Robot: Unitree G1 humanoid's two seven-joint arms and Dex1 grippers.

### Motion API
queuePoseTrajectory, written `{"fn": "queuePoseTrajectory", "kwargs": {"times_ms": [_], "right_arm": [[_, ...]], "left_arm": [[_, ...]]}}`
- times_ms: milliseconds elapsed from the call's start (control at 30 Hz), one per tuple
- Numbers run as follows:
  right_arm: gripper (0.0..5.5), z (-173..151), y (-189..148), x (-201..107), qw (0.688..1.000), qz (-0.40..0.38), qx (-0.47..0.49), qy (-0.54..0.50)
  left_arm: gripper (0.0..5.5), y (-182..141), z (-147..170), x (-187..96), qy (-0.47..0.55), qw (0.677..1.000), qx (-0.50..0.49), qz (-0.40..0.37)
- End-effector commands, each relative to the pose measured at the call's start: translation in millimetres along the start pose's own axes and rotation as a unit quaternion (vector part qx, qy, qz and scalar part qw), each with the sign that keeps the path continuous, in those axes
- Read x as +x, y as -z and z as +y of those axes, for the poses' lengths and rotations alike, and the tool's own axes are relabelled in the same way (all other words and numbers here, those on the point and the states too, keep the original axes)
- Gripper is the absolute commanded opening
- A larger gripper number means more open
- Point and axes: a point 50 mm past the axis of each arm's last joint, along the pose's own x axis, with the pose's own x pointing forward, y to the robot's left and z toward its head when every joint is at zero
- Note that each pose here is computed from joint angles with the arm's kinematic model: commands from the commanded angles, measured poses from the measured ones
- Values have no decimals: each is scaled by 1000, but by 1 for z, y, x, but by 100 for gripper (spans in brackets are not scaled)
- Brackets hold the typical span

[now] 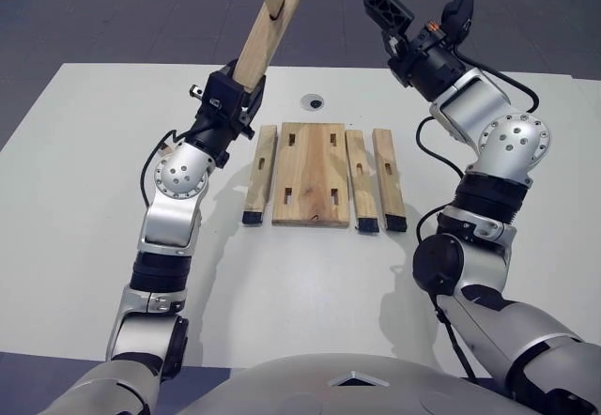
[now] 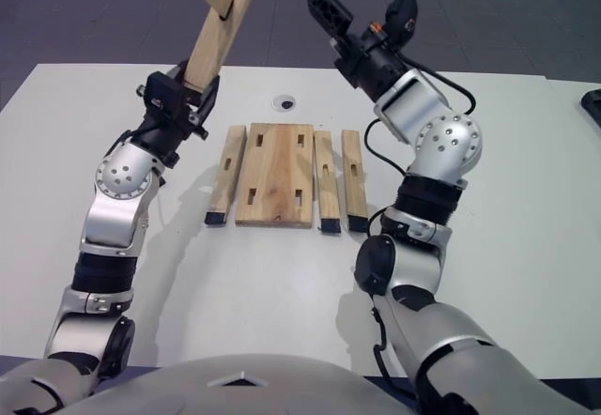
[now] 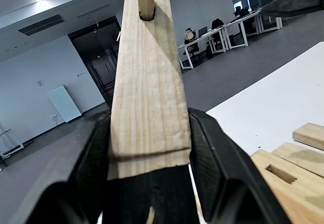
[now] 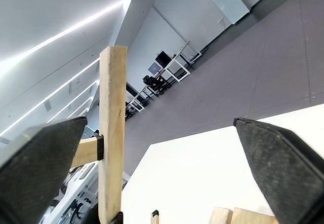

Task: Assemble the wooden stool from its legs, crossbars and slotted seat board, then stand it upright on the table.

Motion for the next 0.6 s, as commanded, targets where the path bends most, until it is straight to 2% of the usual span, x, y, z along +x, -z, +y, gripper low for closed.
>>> {"fn": "queuePoseTrajectory", "kwargs": {"times_ms": [33, 233, 467, 600], "right_arm": [[540, 14, -12, 8, 998, -10, -8, -62], [540, 11, -23, 13, 997, -22, -21, -75], [432, 6, -31, 10, 997, -31, -7, -72], [360, 3, -25, 11, 998, -17, 4, -67]], "left_arm": [[204, -11, -20, 0, 40, 999, 13, -32], [204, -17, -44, -3, 78, 996, -3, -45], [204, -16, -46, -5, 72, 997, -1, -41], [204, -15, -44, -6, 67, 997, 1, -39]]}}
